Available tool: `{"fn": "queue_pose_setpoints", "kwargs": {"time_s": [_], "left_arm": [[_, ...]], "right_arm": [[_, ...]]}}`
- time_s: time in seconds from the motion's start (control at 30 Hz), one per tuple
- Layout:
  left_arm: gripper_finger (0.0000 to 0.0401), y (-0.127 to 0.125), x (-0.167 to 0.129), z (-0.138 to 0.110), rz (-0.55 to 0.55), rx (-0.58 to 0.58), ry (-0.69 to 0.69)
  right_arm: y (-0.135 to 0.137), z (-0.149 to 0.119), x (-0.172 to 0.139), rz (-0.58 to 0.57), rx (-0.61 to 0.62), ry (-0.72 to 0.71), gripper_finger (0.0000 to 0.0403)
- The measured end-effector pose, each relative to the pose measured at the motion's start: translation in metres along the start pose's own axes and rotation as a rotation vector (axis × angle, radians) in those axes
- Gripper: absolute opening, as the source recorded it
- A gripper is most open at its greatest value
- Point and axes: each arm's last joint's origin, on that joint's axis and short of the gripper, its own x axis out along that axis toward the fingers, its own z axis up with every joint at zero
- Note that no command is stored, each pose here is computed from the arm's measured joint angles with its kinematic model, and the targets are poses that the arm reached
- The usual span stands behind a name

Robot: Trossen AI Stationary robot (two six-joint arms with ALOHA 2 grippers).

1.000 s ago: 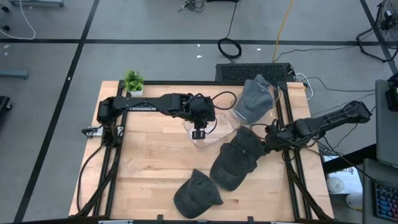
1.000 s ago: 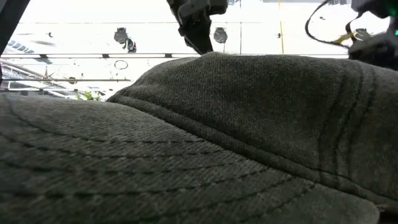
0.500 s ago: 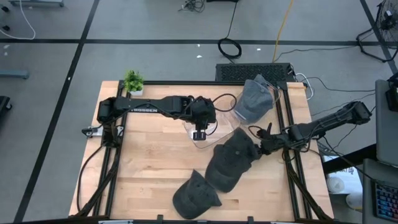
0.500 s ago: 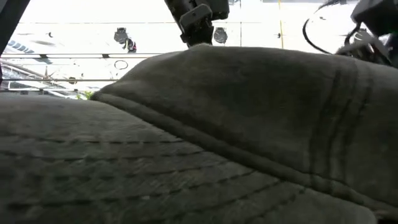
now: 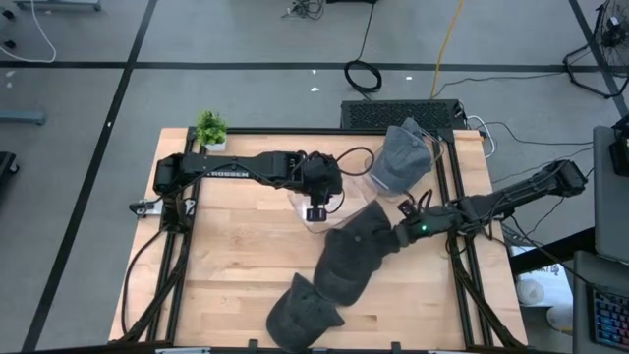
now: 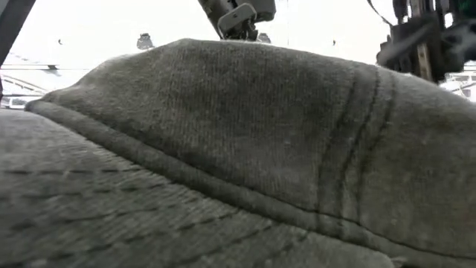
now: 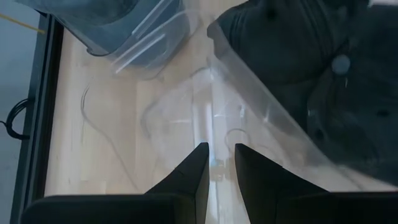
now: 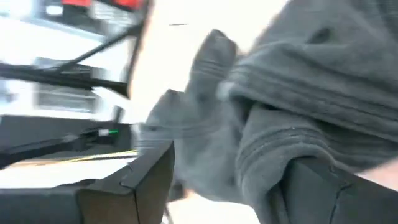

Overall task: Pick & Place hat
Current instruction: Put the top black cap into the left transparent bin

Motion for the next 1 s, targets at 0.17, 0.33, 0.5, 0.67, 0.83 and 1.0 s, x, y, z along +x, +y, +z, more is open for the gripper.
{"fn": "queue_pose_setpoints", "kwargs": {"time_s": [0.17,0.33,0.5,0.67,0.83,1.0], "left_arm": [[0.0088,0.000,0.000,0.002,0.005,0.001,-0.023],[0.0088,0.001,0.000,0.003,0.007,0.001,-0.030],[0.0088,0.001,0.000,0.003,0.007,0.001,-0.030],[0.0088,0.001,0.000,0.003,0.008,0.002,-0.033],[0.0088,0.001,0.000,0.003,0.008,0.002,-0.034],[0.0088,0.001,0.000,0.003,0.008,0.001,-0.035]], "right_arm": [[0.022,0.006,-0.003,0.217,-0.098,-0.090,0.0247],[0.025,0.007,-0.004,0.252,-0.131,-0.105,0.0247],[0.016,0.005,-0.002,0.157,-0.099,-0.087,0.0247],[-0.001,0.003,0.000,-0.026,-0.017,-0.102,0.0247],[-0.010,0.003,-0.001,-0.135,-0.015,-0.162,0.0247],[-0.013,0.008,-0.001,-0.163,-0.008,-0.204,0.0247]]}}
